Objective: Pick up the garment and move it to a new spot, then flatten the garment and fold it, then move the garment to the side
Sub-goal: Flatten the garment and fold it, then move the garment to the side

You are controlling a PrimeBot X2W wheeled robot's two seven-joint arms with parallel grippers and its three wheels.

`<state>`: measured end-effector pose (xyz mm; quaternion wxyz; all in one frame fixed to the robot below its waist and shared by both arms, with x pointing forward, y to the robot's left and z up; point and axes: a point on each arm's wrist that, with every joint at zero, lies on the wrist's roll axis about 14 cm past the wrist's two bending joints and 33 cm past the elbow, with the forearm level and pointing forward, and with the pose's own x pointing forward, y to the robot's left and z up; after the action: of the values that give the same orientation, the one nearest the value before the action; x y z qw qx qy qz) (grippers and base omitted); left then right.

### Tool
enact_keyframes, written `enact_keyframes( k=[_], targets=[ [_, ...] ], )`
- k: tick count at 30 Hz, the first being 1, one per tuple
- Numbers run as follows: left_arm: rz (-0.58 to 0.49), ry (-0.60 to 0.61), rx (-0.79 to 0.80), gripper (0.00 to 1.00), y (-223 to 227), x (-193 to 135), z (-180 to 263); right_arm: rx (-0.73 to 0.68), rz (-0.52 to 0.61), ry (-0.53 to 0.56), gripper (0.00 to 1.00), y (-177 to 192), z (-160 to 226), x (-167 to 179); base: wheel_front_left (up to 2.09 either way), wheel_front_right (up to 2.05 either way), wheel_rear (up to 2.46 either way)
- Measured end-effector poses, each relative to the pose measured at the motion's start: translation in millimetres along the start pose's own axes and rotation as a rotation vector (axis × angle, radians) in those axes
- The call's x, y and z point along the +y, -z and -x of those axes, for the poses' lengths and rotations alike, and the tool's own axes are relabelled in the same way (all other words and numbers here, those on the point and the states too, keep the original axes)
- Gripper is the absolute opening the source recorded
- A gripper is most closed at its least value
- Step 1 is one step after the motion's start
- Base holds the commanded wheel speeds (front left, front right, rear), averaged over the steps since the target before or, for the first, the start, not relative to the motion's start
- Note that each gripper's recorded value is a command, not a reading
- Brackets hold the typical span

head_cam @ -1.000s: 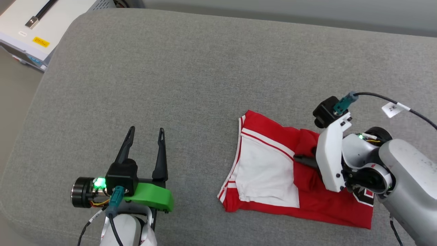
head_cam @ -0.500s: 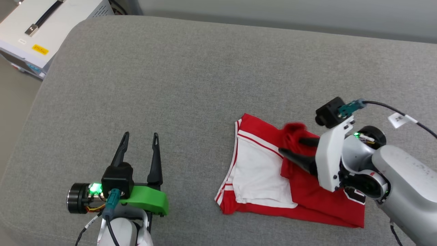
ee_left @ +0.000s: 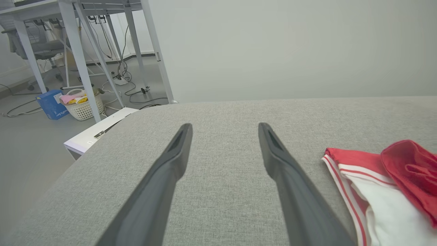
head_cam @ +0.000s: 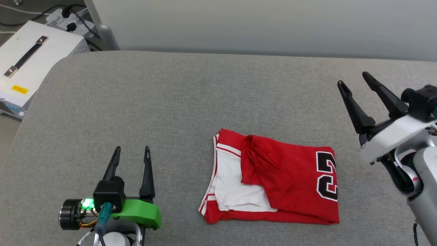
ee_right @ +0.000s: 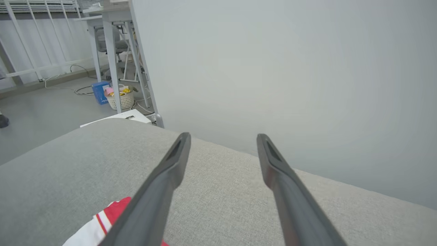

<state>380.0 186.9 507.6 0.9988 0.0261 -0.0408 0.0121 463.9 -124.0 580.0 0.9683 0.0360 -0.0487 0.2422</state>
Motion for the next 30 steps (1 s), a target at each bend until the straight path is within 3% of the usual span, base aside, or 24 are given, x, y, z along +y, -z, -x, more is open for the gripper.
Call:
enact_keyframes(
  k=[5, 11, 22, 30],
  targets=[
    [0.005, 0.014, -0.022, 1.00, -7, -5, 4, -0.110, 0.030, 0.123, 1.00, -10, 34, -16, 0.00, 0.00, 0.00],
    [0.012, 0.029, -0.040, 1.00, -14, -10, 12, -0.130, 0.001, 0.231, 1.00, 1, 73, -16, 0.00, 0.00, 0.00],
    [0.019, 0.060, -0.038, 1.00, -14, -18, 30, -0.081, -0.056, 0.341, 1.00, 31, 129, -2, 0.00, 0.00, 0.00],
    [0.022, 0.053, -0.028, 1.00, -11, -17, 34, -0.041, -0.064, 0.366, 1.00, 46, 143, 2, 0.00, 0.00, 0.00]
  ],
)
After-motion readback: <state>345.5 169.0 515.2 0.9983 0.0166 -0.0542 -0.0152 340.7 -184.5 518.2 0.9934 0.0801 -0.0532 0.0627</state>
